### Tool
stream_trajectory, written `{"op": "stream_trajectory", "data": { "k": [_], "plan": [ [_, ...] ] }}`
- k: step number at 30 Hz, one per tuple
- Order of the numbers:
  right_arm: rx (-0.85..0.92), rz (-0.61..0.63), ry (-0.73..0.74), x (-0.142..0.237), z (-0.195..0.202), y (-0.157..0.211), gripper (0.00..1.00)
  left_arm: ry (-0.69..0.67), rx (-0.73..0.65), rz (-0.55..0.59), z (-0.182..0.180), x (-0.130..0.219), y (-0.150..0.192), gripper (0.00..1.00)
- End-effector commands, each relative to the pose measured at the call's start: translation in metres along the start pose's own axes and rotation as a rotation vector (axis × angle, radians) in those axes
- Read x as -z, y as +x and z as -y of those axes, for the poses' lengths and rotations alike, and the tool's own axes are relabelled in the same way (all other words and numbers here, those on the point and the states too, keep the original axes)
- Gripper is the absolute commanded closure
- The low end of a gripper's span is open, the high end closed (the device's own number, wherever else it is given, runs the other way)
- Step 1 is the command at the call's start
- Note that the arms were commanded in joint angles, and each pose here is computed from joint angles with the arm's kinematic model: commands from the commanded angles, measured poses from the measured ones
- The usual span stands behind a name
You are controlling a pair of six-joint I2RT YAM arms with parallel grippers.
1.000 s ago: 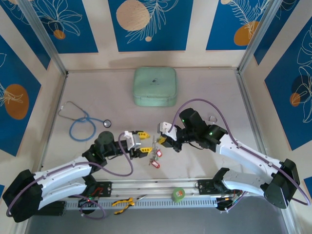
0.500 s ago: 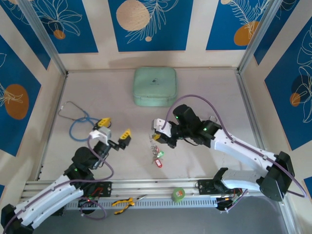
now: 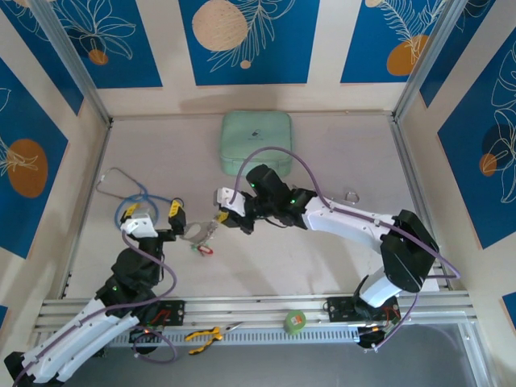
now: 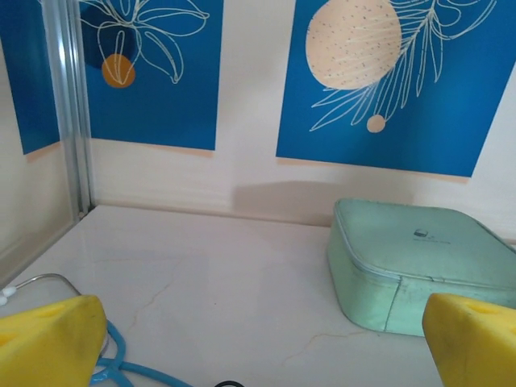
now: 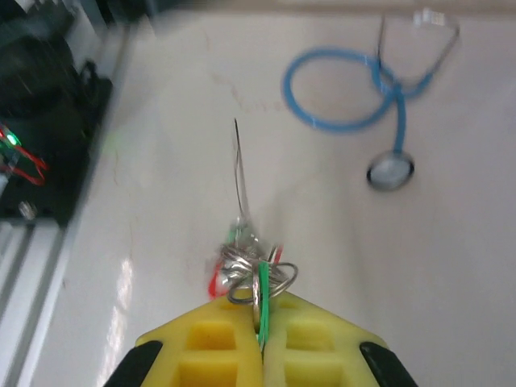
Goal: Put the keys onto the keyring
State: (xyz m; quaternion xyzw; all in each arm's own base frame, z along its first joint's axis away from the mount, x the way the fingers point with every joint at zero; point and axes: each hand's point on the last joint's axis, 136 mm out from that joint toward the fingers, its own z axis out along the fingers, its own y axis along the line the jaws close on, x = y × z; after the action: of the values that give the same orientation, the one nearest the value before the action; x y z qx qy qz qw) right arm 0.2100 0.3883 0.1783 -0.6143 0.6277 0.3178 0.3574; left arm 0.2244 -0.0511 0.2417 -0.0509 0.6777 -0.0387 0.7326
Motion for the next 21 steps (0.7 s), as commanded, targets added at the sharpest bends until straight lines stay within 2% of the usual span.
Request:
{"op": "stream_trajectory", "data": {
  "k": [1, 14, 21],
  "plan": [
    [-0.044, -0.126, 0.044, 0.005, 0.008, 0.051, 1.0, -0.045, 0.009, 0.032, -0.009, 0.001, -0.016, 0.0],
    [-0.016, -0.66, 0.125, 0.061, 0.002, 0.176, 1.0, -0.004, -0.064, -0.022, 0.011, -0.012, 0.006, 0.0],
    [-0.025, -0.852, 0.148, 0.084, 0.005, 0.219, 0.97, 0.025, -0.124, -0.071, 0.024, -0.021, 0.022, 0.0]
  ]
}}
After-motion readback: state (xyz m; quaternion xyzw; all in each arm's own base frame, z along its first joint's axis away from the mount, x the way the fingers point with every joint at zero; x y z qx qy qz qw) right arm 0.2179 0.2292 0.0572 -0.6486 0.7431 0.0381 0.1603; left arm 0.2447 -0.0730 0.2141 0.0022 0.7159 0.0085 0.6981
